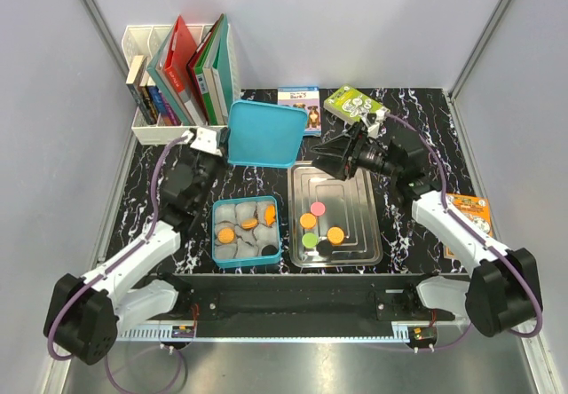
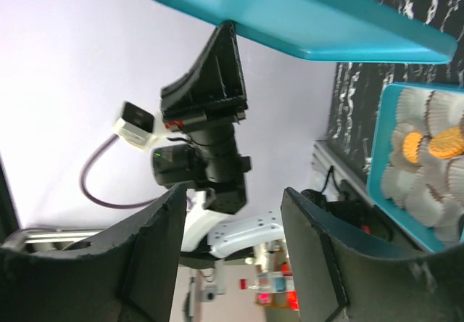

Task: Pack the cookies

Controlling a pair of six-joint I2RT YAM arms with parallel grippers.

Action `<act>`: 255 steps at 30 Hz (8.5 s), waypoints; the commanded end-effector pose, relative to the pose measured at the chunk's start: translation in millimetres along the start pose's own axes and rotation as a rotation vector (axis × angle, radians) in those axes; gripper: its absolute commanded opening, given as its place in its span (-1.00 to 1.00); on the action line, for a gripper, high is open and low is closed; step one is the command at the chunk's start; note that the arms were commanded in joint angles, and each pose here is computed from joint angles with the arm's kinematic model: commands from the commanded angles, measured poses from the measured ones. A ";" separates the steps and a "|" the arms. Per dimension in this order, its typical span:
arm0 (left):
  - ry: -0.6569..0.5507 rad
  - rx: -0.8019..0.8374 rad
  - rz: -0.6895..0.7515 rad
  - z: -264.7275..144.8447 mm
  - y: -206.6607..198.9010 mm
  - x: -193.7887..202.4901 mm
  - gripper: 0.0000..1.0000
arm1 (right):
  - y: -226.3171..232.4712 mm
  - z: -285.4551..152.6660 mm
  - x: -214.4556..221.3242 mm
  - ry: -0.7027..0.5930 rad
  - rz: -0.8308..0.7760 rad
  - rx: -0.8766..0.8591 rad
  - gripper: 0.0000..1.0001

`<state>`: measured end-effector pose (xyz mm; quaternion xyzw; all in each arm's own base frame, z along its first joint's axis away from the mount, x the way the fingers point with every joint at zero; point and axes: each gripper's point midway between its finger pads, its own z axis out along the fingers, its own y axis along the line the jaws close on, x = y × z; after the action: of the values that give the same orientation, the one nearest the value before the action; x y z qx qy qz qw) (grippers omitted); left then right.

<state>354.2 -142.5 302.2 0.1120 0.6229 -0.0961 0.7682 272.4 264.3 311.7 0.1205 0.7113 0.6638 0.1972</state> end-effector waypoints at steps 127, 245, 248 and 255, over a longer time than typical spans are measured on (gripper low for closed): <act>-0.256 0.161 -0.241 36.8 -55.6 -147.1 -1.00 | 94.2 -94.9 7.8 -0.335 -0.707 0.014 0.60; 1.490 0.190 -0.566 -36.8 -108.5 142.2 -1.00 | 56.9 -145.8 -47.8 -0.531 -1.100 0.518 0.09; 1.459 0.123 -0.431 -38.9 -98.3 144.1 -1.00 | 65.7 -138.0 -41.2 -0.494 -1.023 0.481 0.07; 1.388 0.097 -0.269 -31.0 -89.3 139.8 -1.00 | 29.8 -121.1 -22.7 -0.403 -0.734 0.486 0.26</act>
<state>310.8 -230.1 125.8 0.0753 0.9790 -0.1638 0.0955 246.6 133.7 373.4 -0.0342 0.7515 0.2713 0.6004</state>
